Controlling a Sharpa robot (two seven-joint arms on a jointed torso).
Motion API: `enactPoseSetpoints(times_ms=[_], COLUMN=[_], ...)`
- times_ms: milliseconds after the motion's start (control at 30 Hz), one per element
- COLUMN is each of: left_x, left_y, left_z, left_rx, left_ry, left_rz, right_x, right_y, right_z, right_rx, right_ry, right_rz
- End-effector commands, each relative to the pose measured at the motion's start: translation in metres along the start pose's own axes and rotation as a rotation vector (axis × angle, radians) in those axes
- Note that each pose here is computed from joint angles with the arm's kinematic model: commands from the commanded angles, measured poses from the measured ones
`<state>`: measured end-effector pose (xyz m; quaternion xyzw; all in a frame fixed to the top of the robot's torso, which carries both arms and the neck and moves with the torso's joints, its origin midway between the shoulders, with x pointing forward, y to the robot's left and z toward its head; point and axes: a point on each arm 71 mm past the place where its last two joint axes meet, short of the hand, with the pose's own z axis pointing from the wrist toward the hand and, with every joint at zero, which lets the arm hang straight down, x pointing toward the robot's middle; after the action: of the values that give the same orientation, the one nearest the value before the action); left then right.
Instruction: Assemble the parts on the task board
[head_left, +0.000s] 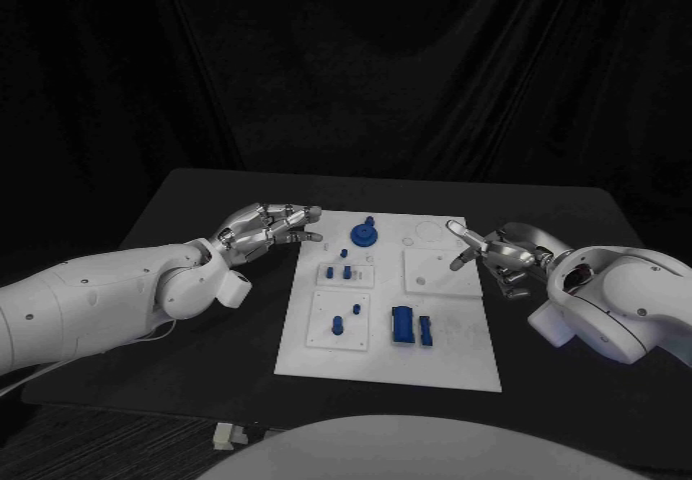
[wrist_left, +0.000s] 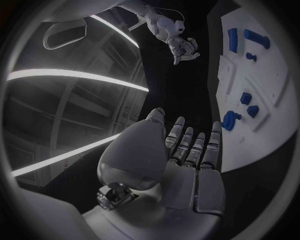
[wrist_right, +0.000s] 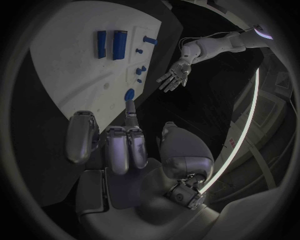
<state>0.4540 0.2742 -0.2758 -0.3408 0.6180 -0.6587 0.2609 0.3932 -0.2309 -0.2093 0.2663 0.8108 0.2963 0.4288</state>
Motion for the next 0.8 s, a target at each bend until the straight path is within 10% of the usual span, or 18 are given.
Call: enactPoseSetpoints(times_ms=[33,400,800], left_x=[-0.0014,0.0027,0.0014], left_y=[-0.0184,-0.0251,-0.0216], left_z=[0.0003,0.0028,0.0075], left_rx=[0.176,0.228,0.204], left_ry=[-0.069,-0.066,-0.045], left_rz=[0.054,0.036,0.017], right_x=[0.000,0.040,0.068], right_y=[0.010,-0.013,-0.029], right_z=[-0.001,-0.003,-0.001], right_rx=[-0.118,-0.093,-0.049], right_ry=[-0.008,0.219,0.338], right_rz=[0.021,-0.218,-0.283])
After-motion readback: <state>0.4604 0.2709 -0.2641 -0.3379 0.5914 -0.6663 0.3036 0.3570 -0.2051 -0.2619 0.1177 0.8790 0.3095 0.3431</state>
